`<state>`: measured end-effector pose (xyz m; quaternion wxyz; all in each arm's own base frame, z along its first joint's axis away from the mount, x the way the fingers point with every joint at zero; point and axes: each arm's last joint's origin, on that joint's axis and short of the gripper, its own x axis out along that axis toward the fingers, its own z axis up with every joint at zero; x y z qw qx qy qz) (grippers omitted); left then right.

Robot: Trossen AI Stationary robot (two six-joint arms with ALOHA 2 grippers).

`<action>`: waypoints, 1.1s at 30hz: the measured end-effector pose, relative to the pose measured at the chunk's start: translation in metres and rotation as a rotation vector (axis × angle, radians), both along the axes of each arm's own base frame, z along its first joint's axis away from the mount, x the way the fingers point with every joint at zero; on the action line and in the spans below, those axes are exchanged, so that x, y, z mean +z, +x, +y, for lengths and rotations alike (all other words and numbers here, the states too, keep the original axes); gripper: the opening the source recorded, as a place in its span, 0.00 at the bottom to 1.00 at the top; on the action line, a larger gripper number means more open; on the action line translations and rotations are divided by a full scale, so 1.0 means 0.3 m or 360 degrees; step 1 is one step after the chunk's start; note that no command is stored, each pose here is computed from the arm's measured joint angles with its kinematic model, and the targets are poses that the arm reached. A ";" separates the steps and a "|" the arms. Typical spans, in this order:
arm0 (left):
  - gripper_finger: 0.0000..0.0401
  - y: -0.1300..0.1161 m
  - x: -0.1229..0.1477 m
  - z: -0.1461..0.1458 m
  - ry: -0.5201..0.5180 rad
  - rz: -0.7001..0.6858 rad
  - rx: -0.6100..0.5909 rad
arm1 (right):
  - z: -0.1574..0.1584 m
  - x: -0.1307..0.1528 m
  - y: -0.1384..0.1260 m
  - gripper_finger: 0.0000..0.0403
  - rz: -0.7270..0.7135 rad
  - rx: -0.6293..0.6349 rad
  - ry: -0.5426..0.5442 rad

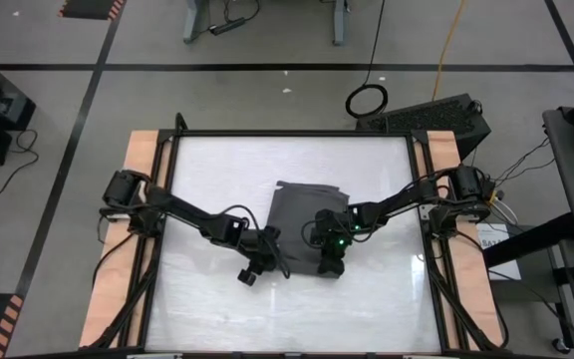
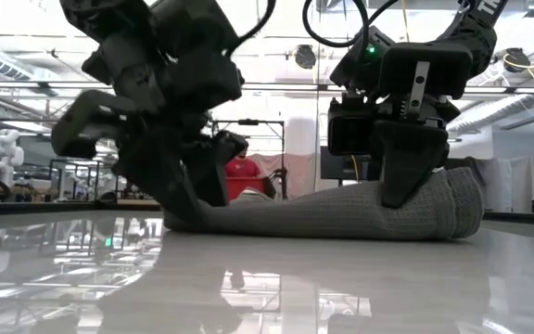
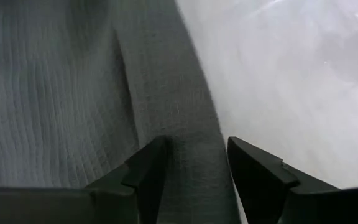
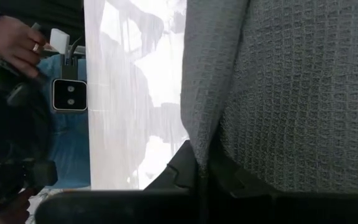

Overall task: Roll towel
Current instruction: Roll the dark gray towel

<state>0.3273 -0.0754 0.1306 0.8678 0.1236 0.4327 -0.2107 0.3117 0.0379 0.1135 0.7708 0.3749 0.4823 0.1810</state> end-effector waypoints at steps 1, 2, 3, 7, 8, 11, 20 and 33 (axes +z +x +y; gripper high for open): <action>0.45 0.002 -0.009 0.004 0.0002 0.0015 0.0019 | 0.000 0.000 0.000 0.00 -0.0001 0.0001 0.0000; 0.45 0.004 -0.017 0.006 -0.0006 0.0031 0.0054 | 0.000 0.000 0.000 0.00 -0.0004 0.0002 -0.0001; 0.45 0.006 -0.022 0.010 -0.0023 0.0045 0.0089 | 0.000 0.000 0.000 0.00 -0.0006 0.0006 -0.0003; 0.39 0.015 -0.048 0.018 -0.0055 0.0088 0.0158 | 0.000 0.000 0.000 0.03 -0.0009 0.0011 -0.0003; 0.36 0.016 -0.056 0.020 -0.0055 0.0097 0.0166 | 0.000 0.000 0.000 0.05 -0.0009 0.0012 -0.0002; 0.20 0.018 -0.062 0.028 -0.0057 0.0109 0.0177 | 0.000 0.005 -0.001 0.13 -0.0014 0.0014 -0.0001; 0.04 0.022 -0.064 0.058 -0.0167 0.0129 0.0123 | 0.000 0.119 -0.052 0.48 -0.0069 0.0035 -0.0092; 0.03 0.033 -0.061 0.089 -0.0333 0.0134 0.0164 | 0.254 0.275 -0.152 0.51 -0.0642 0.0104 -0.0841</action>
